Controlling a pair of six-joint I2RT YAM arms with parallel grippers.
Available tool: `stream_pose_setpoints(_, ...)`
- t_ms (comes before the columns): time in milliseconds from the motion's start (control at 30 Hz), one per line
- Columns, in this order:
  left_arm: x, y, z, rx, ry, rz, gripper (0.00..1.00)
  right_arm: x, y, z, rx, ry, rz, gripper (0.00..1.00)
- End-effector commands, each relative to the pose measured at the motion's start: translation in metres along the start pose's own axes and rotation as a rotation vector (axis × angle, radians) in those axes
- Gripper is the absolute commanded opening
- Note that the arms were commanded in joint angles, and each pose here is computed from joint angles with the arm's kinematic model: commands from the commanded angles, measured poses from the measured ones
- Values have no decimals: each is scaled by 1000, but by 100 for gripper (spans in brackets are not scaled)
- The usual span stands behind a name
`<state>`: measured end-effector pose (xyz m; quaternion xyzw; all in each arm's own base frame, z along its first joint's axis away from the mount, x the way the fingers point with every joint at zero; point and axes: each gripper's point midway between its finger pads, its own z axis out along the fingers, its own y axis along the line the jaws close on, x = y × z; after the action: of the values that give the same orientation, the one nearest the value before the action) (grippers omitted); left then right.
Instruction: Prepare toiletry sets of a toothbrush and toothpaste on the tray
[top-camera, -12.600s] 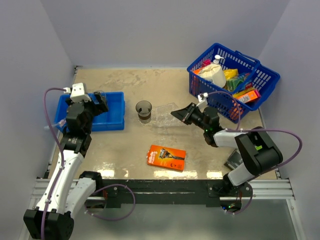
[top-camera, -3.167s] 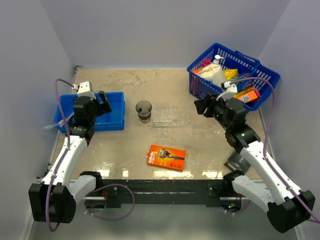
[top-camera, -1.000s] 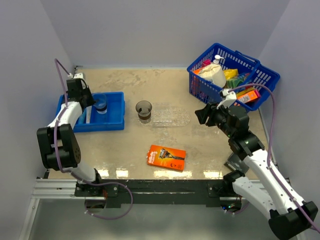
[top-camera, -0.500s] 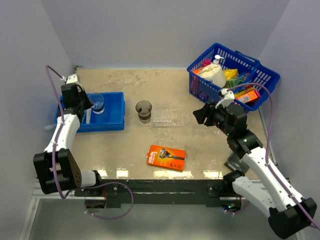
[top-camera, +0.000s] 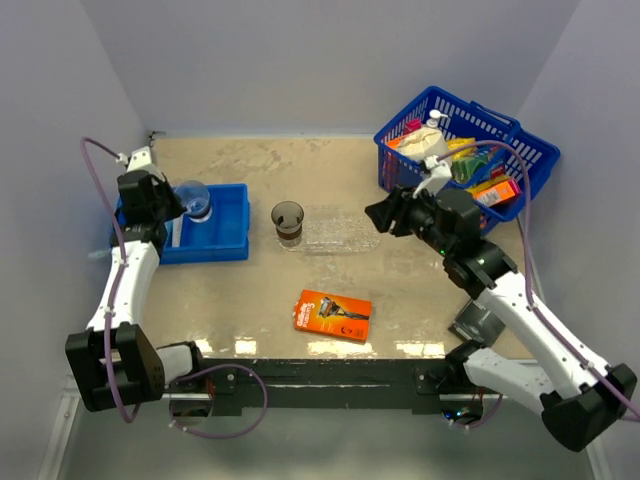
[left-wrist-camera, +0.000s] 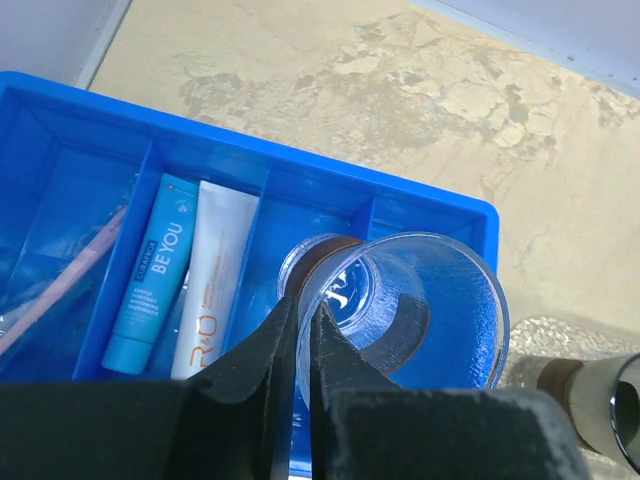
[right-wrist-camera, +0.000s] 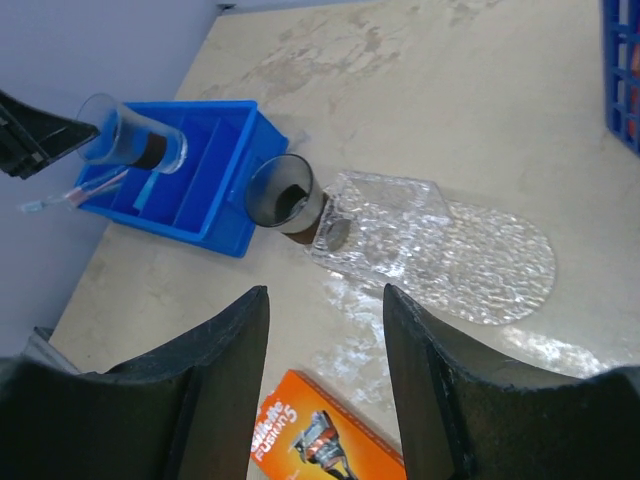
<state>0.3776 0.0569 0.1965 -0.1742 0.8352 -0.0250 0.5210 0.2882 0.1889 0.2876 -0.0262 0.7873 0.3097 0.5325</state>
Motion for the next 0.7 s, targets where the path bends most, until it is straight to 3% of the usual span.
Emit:
stream_pose_setpoints(0, -46, -35, -18, 117, -174, -6, 0, -16, 51, 21, -57, -23, -14, 53)
stream_pose_setpoints(400, -39, -76, -32, 219, -178, 38, 0, 3, 148, 97, -103, 59, -83, 54)
stream_pose_setpoints(667, -31, -97, -36, 280, -160, 42, 0, 28, 170, 152, -22, 97, -82, 54)
